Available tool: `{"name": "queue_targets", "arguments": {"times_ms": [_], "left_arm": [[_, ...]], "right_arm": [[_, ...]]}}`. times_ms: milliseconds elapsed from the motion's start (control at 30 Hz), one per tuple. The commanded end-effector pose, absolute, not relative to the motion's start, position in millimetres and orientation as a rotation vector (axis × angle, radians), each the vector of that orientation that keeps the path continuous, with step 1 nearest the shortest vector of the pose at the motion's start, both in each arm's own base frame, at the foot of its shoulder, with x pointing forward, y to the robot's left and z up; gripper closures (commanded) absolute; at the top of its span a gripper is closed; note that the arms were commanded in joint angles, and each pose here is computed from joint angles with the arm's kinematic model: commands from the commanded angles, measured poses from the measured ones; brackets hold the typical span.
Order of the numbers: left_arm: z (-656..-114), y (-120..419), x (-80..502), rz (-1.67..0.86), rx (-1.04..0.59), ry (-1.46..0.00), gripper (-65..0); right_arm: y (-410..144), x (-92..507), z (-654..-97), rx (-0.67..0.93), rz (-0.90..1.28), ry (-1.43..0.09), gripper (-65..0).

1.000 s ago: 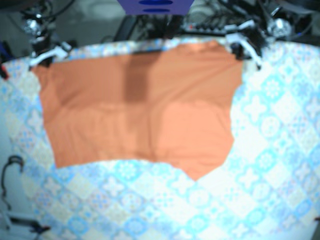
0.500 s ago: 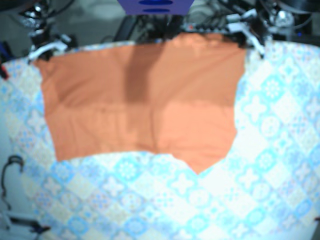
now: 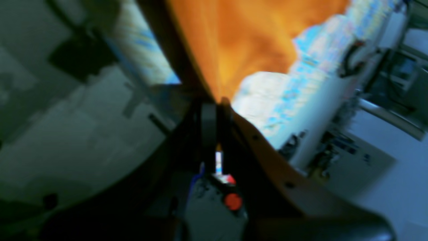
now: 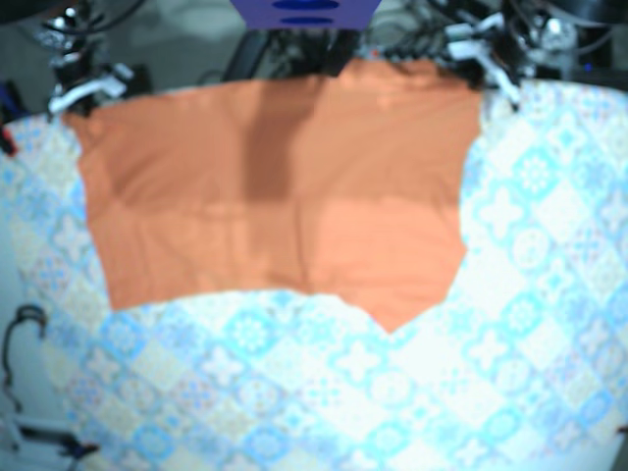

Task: Fold the T-shirt properly
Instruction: 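Lift the held shoulder edge and pull it away from the hem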

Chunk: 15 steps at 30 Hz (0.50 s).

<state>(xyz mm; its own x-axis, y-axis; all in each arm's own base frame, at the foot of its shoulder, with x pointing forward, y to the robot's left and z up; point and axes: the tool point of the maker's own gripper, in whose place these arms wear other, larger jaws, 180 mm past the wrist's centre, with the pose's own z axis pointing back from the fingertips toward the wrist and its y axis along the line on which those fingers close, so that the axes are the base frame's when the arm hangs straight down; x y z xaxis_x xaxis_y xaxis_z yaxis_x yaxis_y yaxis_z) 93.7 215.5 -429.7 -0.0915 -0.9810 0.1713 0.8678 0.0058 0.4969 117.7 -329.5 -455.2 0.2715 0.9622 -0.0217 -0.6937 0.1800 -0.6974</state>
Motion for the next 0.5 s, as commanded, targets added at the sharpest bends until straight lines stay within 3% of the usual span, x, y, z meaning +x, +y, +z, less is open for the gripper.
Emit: {"name": "queue_targets", "arguments": {"times_ms": [0, 267, 467], "left_arm": [[-420.6, 222.5, 106.3, -1.555, 0.301, -0.581, 0.0], [-404.3, 222.3, 149.2, -1.478, 0.347, -0.674, 0.0], [-396.9, 222.7, 171.6, -1.471, 0.389, -0.713, 0.0]], "right_arm": [[-340.3, 128.9, -440.7, -0.733, 1.233, -0.498, 0.0], [-341.1, 164.6, -419.8, -0.803, 1.204, -0.574, 0.0], [-338.0, 183.2, -422.6, -0.77, 1.195, -0.57, 0.0]]}}
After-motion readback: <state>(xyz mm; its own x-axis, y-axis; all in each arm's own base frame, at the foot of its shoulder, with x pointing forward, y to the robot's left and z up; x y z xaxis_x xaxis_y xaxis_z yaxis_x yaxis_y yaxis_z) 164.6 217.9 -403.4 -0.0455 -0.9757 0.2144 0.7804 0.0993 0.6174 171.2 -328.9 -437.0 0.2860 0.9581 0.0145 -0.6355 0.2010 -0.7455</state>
